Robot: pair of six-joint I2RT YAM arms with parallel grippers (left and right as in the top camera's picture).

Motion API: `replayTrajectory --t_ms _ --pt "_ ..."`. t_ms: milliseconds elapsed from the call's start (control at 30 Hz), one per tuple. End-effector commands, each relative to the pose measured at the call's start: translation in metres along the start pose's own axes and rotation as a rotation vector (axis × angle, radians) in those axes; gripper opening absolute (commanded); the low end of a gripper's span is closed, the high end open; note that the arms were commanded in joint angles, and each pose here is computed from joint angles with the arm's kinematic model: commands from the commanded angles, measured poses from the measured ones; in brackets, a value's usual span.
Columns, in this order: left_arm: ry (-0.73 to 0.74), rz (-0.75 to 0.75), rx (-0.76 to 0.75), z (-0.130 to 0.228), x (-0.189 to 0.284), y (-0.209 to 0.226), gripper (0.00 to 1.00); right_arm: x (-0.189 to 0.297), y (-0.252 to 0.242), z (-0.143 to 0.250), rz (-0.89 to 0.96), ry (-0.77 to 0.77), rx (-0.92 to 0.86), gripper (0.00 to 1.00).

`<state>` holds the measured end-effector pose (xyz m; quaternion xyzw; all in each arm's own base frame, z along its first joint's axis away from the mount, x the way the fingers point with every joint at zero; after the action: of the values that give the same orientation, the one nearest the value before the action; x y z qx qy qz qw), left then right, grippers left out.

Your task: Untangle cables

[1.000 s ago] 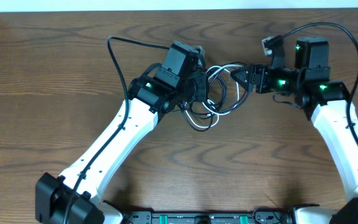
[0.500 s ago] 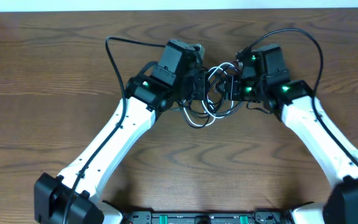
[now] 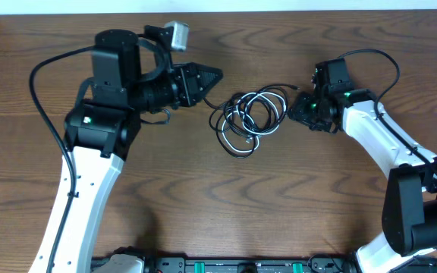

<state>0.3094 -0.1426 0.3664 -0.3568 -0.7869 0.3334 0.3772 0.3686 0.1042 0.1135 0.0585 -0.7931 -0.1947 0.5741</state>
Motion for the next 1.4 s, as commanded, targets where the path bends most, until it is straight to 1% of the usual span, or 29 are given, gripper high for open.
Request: replayTrajectory --t_ms 0,100,200,333,433,533,567,600,633,667,700,733,800,933,1100,1367 --pt "-0.003 -0.095 0.012 -0.003 -0.005 0.021 0.07 0.001 0.012 -0.001 -0.099 0.015 0.142 0.47" --pt "0.023 -0.216 0.016 0.003 -0.017 0.043 0.07 0.004 0.010 -0.002 -0.097 0.019 0.148 0.52" --pt "0.103 -0.320 0.049 0.017 -0.039 0.067 0.07 0.007 0.011 0.000 -0.128 0.034 0.172 0.54" --pt "0.216 -0.423 0.107 0.038 -0.063 0.094 0.07 0.009 0.005 0.000 -0.123 0.042 0.166 0.58" --pt "0.291 -0.540 0.132 0.054 -0.079 0.119 0.07 0.010 -0.001 -0.001 -0.115 0.046 0.167 0.62" --pt "0.319 -0.593 0.126 0.061 -0.091 0.133 0.08 0.010 -0.003 0.000 -0.112 0.052 0.179 0.64" --pt "0.336 -0.600 0.123 0.064 -0.098 0.139 0.08 0.010 -0.003 0.000 -0.111 0.056 0.180 0.65" --pt "0.352 -0.606 0.127 0.067 -0.105 0.145 0.12 0.010 -0.003 0.001 -0.110 0.058 0.180 0.65" --pt "0.359 -0.609 0.130 0.069 -0.108 0.148 0.12 0.010 -0.003 0.001 -0.110 0.058 0.180 0.66" --pt "0.370 -0.615 0.136 0.071 -0.113 0.154 0.16 0.010 -0.003 0.000 -0.110 0.057 0.182 0.66" --pt "0.382 -0.623 0.144 0.073 -0.120 0.163 0.17 0.010 -0.003 0.000 -0.110 0.057 0.184 0.66" --pt "0.382 -0.623 0.144 0.073 -0.125 0.168 0.23 0.010 -0.003 0.000 -0.110 0.057 0.187 0.66" --pt "0.376 -0.618 0.140 0.073 -0.133 0.175 0.25 0.010 -0.003 0.001 -0.110 0.057 0.187 0.66" --pt "0.358 -0.607 0.128 0.070 -0.147 0.188 0.26 0.010 -0.004 0.000 -0.102 0.055 0.187 0.66" --pt "0.377 -0.619 0.140 0.078 -0.162 0.209 0.26 0.010 -0.004 0.000 -0.096 0.053 0.196 0.69" --pt "0.390 -0.651 0.148 0.085 -0.171 0.228 0.26 0.010 -0.005 0.001 -0.096 0.055 0.194 0.70"
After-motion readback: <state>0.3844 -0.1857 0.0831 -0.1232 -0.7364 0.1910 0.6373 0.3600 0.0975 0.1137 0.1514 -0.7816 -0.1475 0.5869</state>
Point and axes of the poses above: each gripper's point midway between its finger pads, its own x axis back along the fingers, its own y axis along the line the jaws close on, z = x × y, the point moved 6 cm from there along x, back along the fingers, and after that the axes turned 8 degrees about x, right-handed, at the moved point
